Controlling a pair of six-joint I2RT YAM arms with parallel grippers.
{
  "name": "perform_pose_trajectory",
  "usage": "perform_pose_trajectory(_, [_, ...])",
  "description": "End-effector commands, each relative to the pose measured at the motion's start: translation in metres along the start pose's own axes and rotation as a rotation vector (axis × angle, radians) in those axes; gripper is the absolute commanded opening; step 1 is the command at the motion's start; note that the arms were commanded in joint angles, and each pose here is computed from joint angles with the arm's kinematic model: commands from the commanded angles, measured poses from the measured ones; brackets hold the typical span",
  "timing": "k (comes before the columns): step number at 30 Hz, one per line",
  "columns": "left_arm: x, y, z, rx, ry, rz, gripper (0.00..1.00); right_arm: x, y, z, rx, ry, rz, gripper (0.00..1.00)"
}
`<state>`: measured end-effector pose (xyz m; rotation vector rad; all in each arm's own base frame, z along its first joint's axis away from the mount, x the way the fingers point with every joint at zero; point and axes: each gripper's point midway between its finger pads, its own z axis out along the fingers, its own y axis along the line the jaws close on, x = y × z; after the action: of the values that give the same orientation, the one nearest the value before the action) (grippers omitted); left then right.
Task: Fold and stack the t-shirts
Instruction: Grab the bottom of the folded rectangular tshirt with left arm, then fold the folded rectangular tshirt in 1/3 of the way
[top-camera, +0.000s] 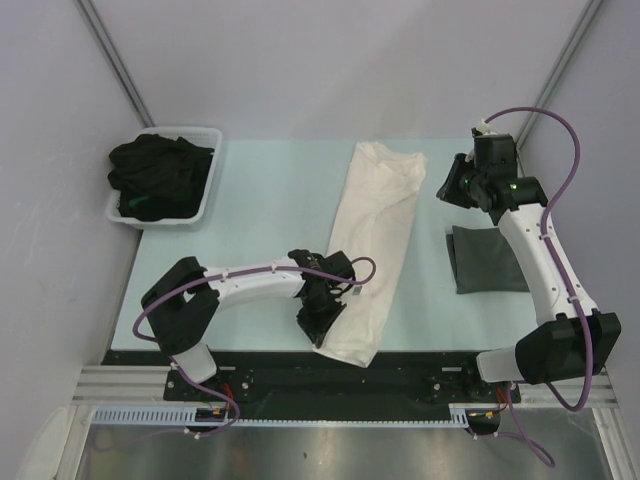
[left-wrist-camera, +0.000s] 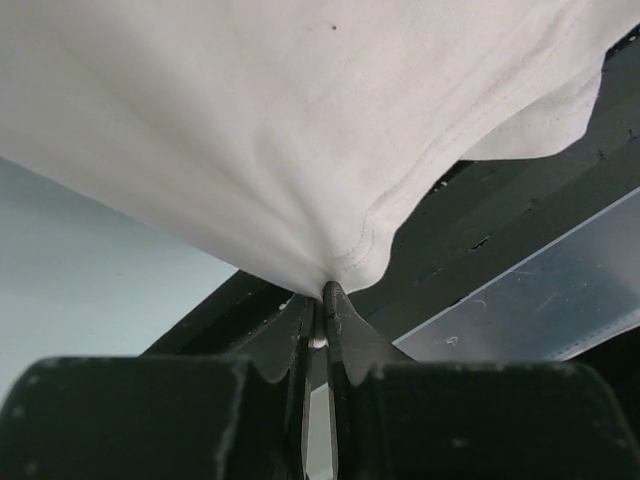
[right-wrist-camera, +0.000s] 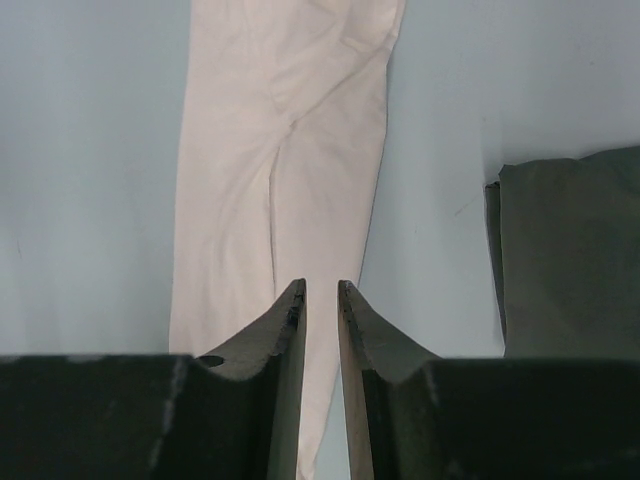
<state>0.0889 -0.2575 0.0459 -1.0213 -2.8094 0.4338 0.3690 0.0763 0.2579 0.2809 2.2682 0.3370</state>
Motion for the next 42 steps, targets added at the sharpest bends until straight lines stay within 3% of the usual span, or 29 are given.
perform_pose_trajectory(1, [0.004, -0.012, -0.006, 0.026, 0.018, 0.008, 0.11, -0.021, 0.008, -0.003, -0.028, -0.059, 0.008, 0.24])
perform_pose_trajectory(7, [0.011, 0.002, -0.006, -0.036, 0.021, 0.015, 0.11, -0.016, 0.008, -0.001, -0.026, -0.037, 0.003, 0.24])
perform_pose_trajectory(14, [-0.017, 0.006, -0.025, -0.090, -0.036, 0.029, 0.11, -0.008, 0.007, -0.009, -0.024, -0.013, 0.003, 0.23])
perform_pose_trajectory(18, [-0.037, 0.010, -0.039, -0.113, -0.085, 0.027, 0.10, 0.026, 0.000, -0.018, 0.016, 0.103, 0.040, 0.21])
perform_pose_trajectory(26, [-0.065, 0.027, -0.056, -0.109, -0.137, -0.002, 0.09, 0.070, -0.010, -0.043, 0.058, 0.140, 0.062, 0.24])
perform_pose_trajectory(32, [-0.089, 0.026, -0.068, -0.103, -0.164, 0.008, 0.09, 0.119, 0.010, -0.047, 0.003, 0.270, 0.152, 0.24])
perform_pose_trajectory(36, [-0.109, 0.026, -0.075, -0.101, -0.183, 0.008, 0.09, 0.159, 0.027, -0.051, -0.016, 0.339, 0.163, 0.29])
perform_pose_trajectory(42, [-0.139, 0.035, -0.086, -0.106, -0.220, -0.005, 0.09, 0.183, 0.029, -0.049, 0.005, 0.389, 0.226, 0.35])
